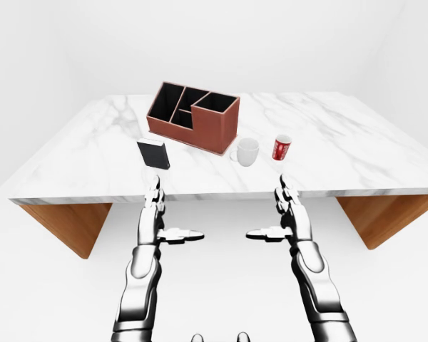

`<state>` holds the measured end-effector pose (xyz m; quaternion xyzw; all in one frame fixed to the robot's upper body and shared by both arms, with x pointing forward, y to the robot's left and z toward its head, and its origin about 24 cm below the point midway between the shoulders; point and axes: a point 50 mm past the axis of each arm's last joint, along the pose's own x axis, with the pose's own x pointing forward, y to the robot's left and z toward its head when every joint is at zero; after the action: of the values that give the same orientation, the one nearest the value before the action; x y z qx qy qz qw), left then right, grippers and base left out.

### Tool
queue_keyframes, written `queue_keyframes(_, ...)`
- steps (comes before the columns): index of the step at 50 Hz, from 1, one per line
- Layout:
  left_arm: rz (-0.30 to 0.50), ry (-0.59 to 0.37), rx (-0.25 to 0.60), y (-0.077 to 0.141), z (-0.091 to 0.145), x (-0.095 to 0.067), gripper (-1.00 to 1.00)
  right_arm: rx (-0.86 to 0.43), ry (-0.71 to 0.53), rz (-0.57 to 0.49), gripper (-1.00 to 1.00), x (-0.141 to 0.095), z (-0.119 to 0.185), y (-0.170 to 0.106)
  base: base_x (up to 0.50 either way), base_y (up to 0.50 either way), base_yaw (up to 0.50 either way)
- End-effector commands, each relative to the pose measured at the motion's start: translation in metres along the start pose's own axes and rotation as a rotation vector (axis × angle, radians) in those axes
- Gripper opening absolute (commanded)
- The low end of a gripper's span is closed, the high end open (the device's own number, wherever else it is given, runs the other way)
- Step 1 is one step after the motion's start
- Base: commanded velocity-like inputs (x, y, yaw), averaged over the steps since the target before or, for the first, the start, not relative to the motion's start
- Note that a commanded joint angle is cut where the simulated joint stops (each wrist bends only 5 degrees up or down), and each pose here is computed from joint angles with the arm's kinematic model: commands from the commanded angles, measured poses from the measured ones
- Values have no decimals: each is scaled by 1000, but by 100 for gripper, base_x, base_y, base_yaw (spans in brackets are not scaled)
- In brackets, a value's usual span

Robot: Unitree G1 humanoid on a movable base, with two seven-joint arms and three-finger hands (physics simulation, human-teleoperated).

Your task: Pick up the red mug and place it to the right of the caddy.

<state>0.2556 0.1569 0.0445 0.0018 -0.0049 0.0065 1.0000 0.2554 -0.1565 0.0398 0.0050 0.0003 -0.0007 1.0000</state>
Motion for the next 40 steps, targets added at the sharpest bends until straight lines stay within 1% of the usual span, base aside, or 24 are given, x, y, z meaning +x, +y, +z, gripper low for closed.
queue_keyframes(1,36,-35,9,21,13,3,100,36,-13,-23,97,4,8,-19,0,0,0)
queue_keyframes(7,46,-48,10,32,22,-1,100,49,-25,-32,97,-3,18,-20,0,0,0)
queue_keyframes(10,48,-101,17,34,36,-6,100,46,-91,-35,96,-5,34,-21,0,0,0)
queue_keyframes(11,49,-154,21,36,48,-10,100,52,-166,-37,96,-8,52,-23,0,0,0)
queue_keyframes(14,52,-219,30,38,63,-14,100,60,-258,-42,96,-12,73,-26,0,0,0)
queue_keyframes(15,40,-274,55,38,76,-18,100,64,-305,-36,96,-15,83,-27,0,0,0)
queue_keyframes(16,39,-301,57,39,82,-20,100,64,-319,-31,97,-16,86,-27,0,0,0)
queue_keyframes(17,48,-362,69,40,96,-24,100,51,-340,-24,97,-19,91,-27,0,0,0)
queue_keyframes(18,48,-398,79,41,104,-27,100,44,-360,-22,96,-21,96,-27,0,0,0)
queue_keyframes(19,44,-450,85,42,116,-32,100,45,-407,-27,96,-24,106,-29,0,0,0)
queue_keyframes(21,49,-477,84,43,121,-36,100,32,-464,-28,96,-30,118,-30,0,0,0)
queue_keyframes(22,35,-488,46,42,122,-42,100,32,-484,-28,96,-32,122,-31,0,0,0)
queue_keyframes(23,36,-546,45,42,133,-50,100,31,-497,-30,96,-33,125,-32,0,0,0)
queue_keyframes(27,34,-643,65,39,152,-66,100,33,-579,-32,96,-42,141,-34,0,0,0)
queue_keyframes(28,32,-617,64,39,147,-65,100,36,-594,-36,96,-44,144,-34,0,0,0)
queue_keyframes(30,40,-657,53,42,154,-71,100,43,-633,-43,96,-49,152,-36,0,0,0)
queue_keyframes(33,44,-692,59,41,161,-74,100,50,-657,-48,96,-53,156,-37,0,0,0)
queue_keyframes(38,53,-691,63,42,160,-73,100,59,-645,-52,96,-52,153,-38,0,0,0)
queue_keyframes(40,60,-701,69,42,162,-75,100,72,-621,-46,96,-50,148,-38,0,0,0)
